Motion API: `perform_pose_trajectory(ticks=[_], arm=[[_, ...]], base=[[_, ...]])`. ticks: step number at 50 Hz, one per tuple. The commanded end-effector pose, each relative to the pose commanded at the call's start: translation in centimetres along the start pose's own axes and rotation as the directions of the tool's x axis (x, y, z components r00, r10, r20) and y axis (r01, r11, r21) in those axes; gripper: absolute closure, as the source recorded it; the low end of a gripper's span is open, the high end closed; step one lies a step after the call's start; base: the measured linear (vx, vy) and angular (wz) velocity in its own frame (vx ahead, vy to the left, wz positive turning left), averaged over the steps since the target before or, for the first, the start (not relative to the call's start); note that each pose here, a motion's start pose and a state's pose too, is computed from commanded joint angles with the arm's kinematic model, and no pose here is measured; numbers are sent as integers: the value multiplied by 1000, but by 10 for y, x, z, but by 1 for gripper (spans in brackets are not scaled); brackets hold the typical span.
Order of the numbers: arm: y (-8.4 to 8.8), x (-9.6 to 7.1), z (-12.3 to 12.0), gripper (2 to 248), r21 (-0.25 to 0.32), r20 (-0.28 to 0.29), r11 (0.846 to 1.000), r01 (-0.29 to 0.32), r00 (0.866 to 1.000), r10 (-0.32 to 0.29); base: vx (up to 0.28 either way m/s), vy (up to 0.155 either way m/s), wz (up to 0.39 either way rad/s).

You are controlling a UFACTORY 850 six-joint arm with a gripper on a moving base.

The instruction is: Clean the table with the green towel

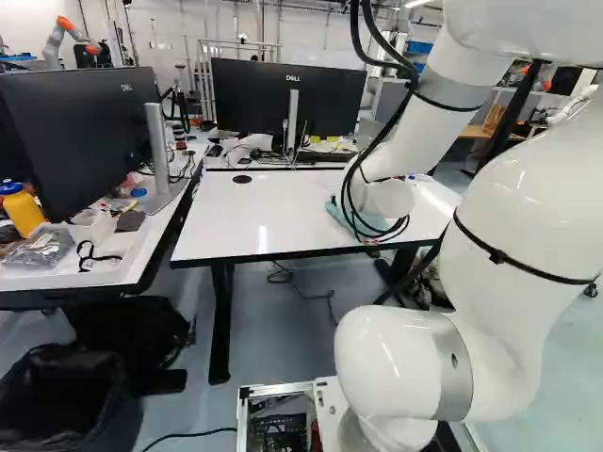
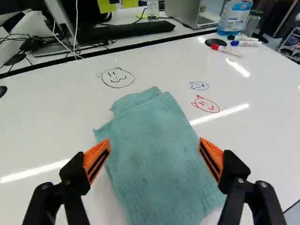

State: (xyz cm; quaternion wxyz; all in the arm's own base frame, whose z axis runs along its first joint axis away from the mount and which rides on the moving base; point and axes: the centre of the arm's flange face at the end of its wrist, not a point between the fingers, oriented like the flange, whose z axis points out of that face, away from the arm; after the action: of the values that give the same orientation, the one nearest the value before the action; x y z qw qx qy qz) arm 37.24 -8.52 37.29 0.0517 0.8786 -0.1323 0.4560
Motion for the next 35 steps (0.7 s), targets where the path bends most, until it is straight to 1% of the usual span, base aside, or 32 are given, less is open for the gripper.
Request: perform_pose_trajectory(ticks=[10,21,35], arm=[[1,-4,0,3,-7,50,1000,-12,999,12],[1,-9,0,3,-15,103,1000,-24,994,26],[1,-9,0,3,-15,103,1000,-24,994,26]], base=[[0,0,0],[0,0,0],[0,0,0]])
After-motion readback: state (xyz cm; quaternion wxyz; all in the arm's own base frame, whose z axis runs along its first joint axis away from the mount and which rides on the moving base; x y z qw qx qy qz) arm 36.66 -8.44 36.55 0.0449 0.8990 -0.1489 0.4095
